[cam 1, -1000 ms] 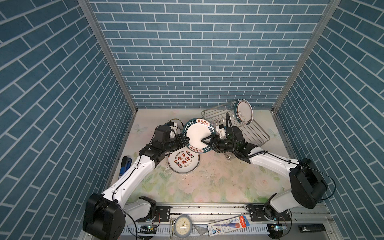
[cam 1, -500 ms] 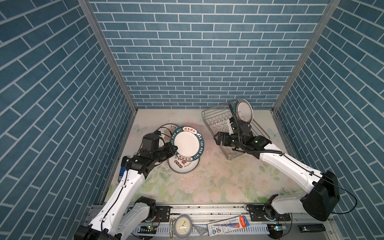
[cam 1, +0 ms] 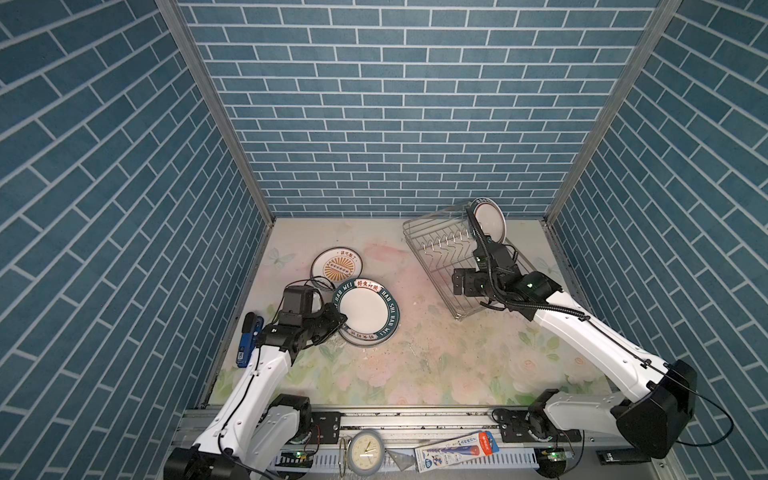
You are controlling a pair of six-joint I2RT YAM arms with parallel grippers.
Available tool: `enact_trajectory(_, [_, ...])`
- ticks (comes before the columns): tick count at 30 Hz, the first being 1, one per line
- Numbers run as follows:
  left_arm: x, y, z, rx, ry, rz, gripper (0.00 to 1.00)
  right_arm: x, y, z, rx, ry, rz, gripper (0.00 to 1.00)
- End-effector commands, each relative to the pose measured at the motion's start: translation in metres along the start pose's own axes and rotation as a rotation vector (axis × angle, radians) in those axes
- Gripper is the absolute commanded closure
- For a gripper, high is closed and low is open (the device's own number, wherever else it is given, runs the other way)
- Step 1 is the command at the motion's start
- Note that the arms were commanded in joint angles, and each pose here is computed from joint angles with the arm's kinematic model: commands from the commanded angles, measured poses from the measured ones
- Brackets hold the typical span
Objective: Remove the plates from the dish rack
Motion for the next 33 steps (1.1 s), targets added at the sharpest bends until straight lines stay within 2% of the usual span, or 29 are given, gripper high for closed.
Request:
enact_trajectory(1, [-0.001,0.000,0.005,0.038,0.004,-0.009,1.00,-0.004,-0.014,-0.009,0.033,-0.016,-0.015,0.01])
enact_trajectory(14, [0.001,0.012,0.023,0.012,0.054,-0.032,0.99,0.001,-0.031,-0.010,0.021,-0.019,0.022,0.01])
enact_trajectory(17, [0.003,0.016,0.027,-0.004,0.070,-0.041,0.92,0.002,-0.034,-0.007,0.021,-0.024,0.029,0.01])
enact_trajectory(20, [0.004,0.019,0.028,-0.020,0.078,-0.032,0.75,0.001,-0.038,-0.007,0.029,-0.030,0.038,0.01])
enact_trajectory(28, [0.006,0.029,0.033,-0.073,0.106,-0.018,0.66,0.003,-0.036,-0.004,0.004,-0.032,0.042,0.01])
enact_trajectory(33, [0.005,0.034,0.027,-0.143,0.127,0.019,0.55,0.004,-0.033,-0.001,-0.020,-0.031,0.041,0.01])
Point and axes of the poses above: each gripper's point midway between its finger pads, its own z axis out along the fingers, its own y axis along the line the jaws close on, x = y × z, the point moved 1 cm from there along -z, back along the fingers, and after that the axes turned 2 degrees about z, right-handed, at the moved point
